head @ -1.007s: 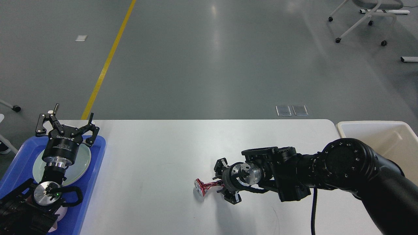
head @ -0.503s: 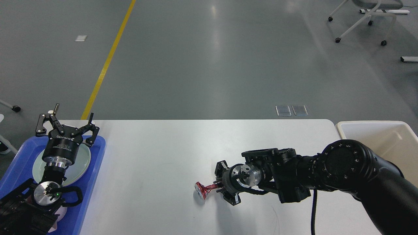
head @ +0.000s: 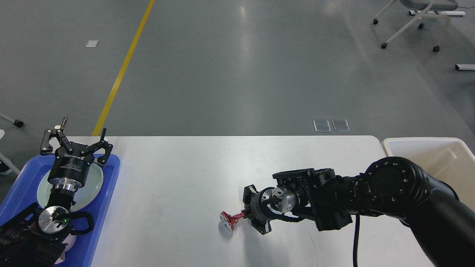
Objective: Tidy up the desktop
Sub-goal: 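Grasp the red wrapper with the right gripper, then carry the red wrapper to the white bin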
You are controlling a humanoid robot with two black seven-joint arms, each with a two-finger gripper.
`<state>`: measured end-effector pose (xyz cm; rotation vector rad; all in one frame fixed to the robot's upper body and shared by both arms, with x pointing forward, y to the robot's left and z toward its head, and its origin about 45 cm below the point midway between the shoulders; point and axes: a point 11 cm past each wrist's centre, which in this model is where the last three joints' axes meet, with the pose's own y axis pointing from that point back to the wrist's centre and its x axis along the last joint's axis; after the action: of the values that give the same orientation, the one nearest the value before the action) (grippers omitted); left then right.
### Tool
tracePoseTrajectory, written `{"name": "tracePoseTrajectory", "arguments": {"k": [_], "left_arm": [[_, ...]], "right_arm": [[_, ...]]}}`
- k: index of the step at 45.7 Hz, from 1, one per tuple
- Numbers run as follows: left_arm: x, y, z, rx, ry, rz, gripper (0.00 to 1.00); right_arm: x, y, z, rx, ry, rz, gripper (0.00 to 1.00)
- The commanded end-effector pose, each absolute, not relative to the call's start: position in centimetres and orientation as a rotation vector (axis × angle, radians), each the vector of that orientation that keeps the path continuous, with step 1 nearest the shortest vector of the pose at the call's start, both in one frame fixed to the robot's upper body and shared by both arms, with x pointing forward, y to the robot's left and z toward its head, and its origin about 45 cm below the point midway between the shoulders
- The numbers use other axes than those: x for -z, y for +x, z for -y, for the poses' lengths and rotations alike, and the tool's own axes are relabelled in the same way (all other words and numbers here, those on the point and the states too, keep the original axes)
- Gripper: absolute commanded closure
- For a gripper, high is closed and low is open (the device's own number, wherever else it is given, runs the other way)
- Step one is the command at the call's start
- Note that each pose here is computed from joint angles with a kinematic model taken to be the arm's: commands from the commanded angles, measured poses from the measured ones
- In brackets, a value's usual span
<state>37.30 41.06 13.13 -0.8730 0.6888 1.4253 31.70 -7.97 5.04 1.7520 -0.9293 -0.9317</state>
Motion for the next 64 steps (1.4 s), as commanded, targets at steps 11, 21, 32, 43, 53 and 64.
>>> {"name": "tracePoseTrajectory", "arguments": {"k": [11,21,32,43,53,64], "left_arm": [[-13.1,37.3,-41.1,-1.425,-0.873,-0.689,0.02],[-13.1,37.3,-41.1,-1.425,-0.873,-0.689,0.02],[-13.1,37.3,-41.1,-1.425,-0.873,-0.689,0.02],[-13.1,37.3,-41.1,-1.425,-0.873,-0.689,0.02],[-13.1,37.3,-41.1,-1.425,-0.873,-0.689,0.02],[-13.1,37.3,-41.1,-1.425,-0.873,-0.689,0.02]], "right_arm": [[-6.9,32.4,8.4,0.936,1.749,0.925,1.0],[-11.8,32.0,12.9,0.678,1.679,0.769,1.0],[-21.1,33.9,19.6,0.278,1.598,0.539,1.0],[-28.3,32.8,22.7,0.104,1.558,0.277,1.0],[-32.4,30.3,22.7,0.028,1.573,0.215,1.0],[-35.5,30.8,25.5,0.034,1.529,0.295,1.0]]}}
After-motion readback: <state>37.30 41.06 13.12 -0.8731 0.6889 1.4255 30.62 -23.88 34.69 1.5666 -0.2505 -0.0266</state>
